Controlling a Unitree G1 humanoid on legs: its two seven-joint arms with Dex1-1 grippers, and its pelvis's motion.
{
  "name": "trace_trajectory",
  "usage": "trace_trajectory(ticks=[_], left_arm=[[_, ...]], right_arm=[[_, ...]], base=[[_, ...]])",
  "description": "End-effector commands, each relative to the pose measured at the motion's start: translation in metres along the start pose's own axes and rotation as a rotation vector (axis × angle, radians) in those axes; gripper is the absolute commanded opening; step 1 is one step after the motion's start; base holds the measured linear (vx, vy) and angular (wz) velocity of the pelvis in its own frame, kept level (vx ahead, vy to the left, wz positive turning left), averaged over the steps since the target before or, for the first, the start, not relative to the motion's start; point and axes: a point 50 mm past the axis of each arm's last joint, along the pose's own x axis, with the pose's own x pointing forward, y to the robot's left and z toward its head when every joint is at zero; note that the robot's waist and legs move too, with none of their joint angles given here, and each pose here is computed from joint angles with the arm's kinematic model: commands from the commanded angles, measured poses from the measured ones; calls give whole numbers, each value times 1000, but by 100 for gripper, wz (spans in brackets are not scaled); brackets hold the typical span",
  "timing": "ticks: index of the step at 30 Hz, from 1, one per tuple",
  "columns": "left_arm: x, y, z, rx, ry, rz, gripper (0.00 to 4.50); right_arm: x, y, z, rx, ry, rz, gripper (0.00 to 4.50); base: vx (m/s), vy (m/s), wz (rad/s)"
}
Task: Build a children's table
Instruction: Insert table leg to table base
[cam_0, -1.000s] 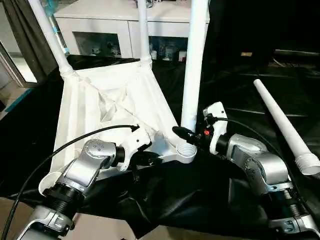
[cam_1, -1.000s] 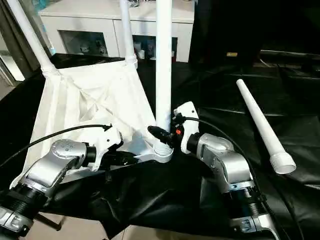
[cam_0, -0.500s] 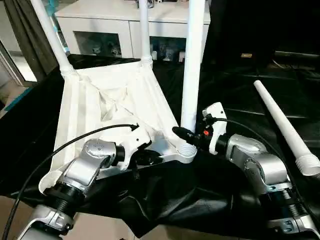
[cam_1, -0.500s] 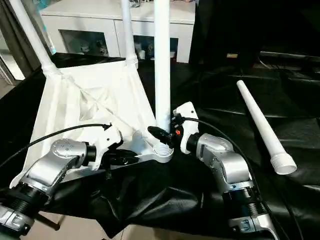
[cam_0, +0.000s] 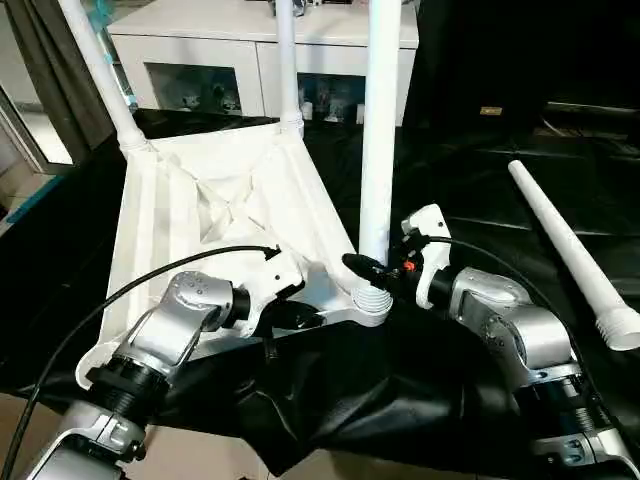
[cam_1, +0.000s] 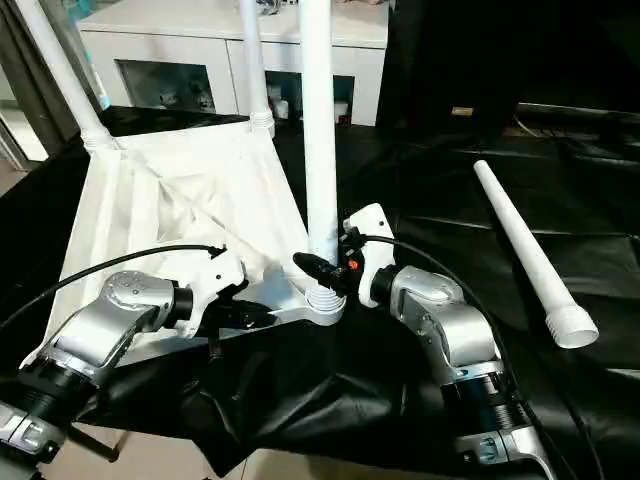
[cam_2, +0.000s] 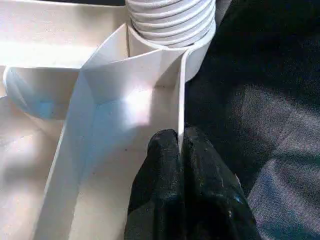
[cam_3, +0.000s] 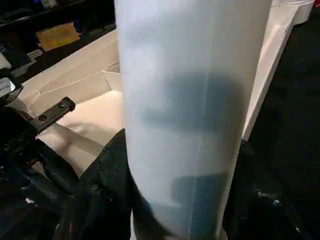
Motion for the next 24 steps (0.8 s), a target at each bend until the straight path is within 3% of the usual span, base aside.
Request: trace_trajectory(ticks=[1, 10, 18, 22, 24], left_arm=[[-4, 7, -6, -23, 41, 41, 0], [-5, 10, -4, -28, 24, 61, 0], [-7, 17, -2, -25, 17, 110, 0], [-8, 19, -2, -23, 16, 124, 0], [-7, 20, -1, -19, 16, 125, 0]], right_arm=[[1, -1, -8, 48, 8, -3, 189], [-15, -8, -22, 157, -54, -52, 189], [-30, -6, -51, 273, -119, -123, 188], [-34, -5, -58, 289, -131, -140, 188], [-37, -1, -62, 242, -100, -145, 188]], base=[[0, 0, 0], [0, 0, 0], [0, 0, 0], [0, 0, 0], [0, 0, 0]])
